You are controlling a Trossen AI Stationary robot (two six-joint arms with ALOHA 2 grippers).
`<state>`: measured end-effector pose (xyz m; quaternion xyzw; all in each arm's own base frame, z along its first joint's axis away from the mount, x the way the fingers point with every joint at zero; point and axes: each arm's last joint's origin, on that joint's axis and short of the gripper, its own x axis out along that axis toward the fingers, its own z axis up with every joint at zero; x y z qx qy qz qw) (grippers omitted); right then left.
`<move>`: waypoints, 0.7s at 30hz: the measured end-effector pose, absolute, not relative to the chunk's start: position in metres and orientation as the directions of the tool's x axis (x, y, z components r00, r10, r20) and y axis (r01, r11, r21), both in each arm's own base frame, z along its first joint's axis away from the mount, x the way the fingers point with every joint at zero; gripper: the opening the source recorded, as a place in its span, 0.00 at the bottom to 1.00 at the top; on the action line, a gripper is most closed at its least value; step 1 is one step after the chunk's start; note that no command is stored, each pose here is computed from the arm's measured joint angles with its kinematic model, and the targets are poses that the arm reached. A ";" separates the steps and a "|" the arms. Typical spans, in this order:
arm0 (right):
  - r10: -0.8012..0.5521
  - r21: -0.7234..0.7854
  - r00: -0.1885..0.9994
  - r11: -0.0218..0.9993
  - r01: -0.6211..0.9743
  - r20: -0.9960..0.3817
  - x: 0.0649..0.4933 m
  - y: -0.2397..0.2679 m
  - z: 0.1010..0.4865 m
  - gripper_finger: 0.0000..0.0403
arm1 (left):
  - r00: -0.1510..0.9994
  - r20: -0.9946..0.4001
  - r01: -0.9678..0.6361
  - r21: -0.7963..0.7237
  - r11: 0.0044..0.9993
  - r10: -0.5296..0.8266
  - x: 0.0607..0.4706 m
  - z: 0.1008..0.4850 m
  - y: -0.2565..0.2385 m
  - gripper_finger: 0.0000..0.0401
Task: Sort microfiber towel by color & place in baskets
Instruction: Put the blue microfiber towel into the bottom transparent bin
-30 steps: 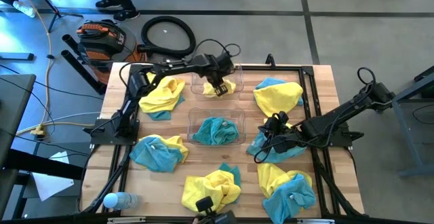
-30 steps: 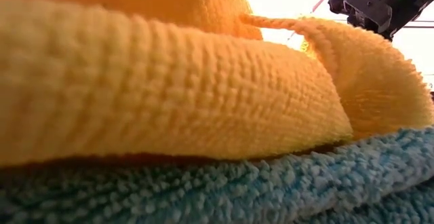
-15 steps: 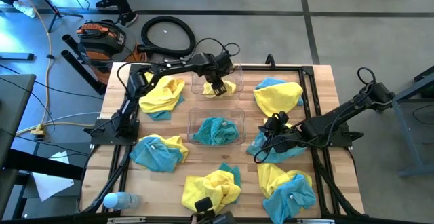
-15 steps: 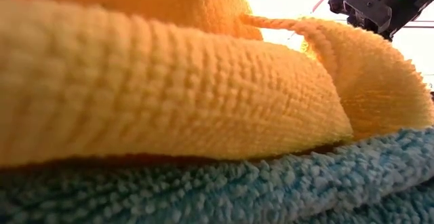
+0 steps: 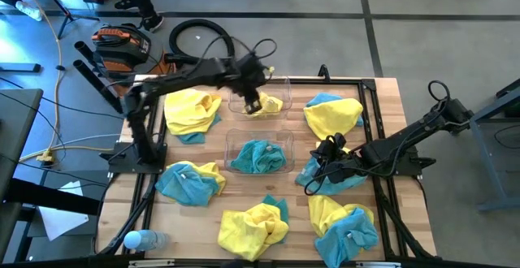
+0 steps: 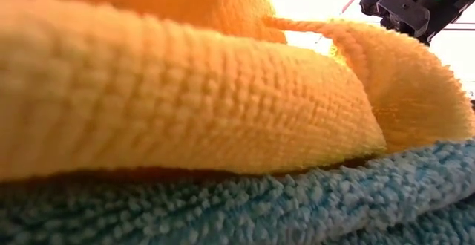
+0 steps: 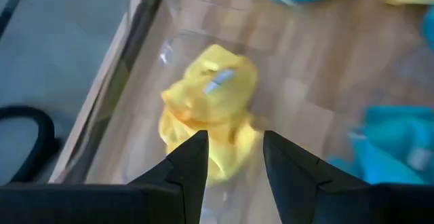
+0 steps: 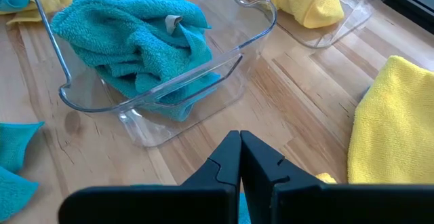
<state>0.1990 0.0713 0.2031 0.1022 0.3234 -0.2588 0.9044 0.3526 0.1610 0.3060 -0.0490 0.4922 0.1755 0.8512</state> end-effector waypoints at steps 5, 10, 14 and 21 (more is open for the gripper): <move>-0.401 0.020 0.658 0.845 0.534 -0.637 0.199 0.071 0.203 0.01 | 0.570 -0.781 -0.331 0.065 0.941 0.255 0.312 0.314 0.116 0.33; -0.398 0.022 0.659 0.846 0.533 -0.638 0.199 0.071 0.203 0.01 | 0.666 -0.704 -0.324 0.026 0.946 0.247 0.263 0.309 0.071 0.33; -0.397 0.023 0.659 0.846 0.532 -0.638 0.199 0.072 0.203 0.01 | 0.699 -0.655 -0.352 0.037 0.935 0.289 0.223 0.302 0.043 0.33; -0.396 0.028 0.663 0.846 0.532 -0.635 0.200 0.072 0.204 0.01 | 0.775 -0.578 -0.304 0.014 0.952 0.256 0.175 0.289 0.018 0.33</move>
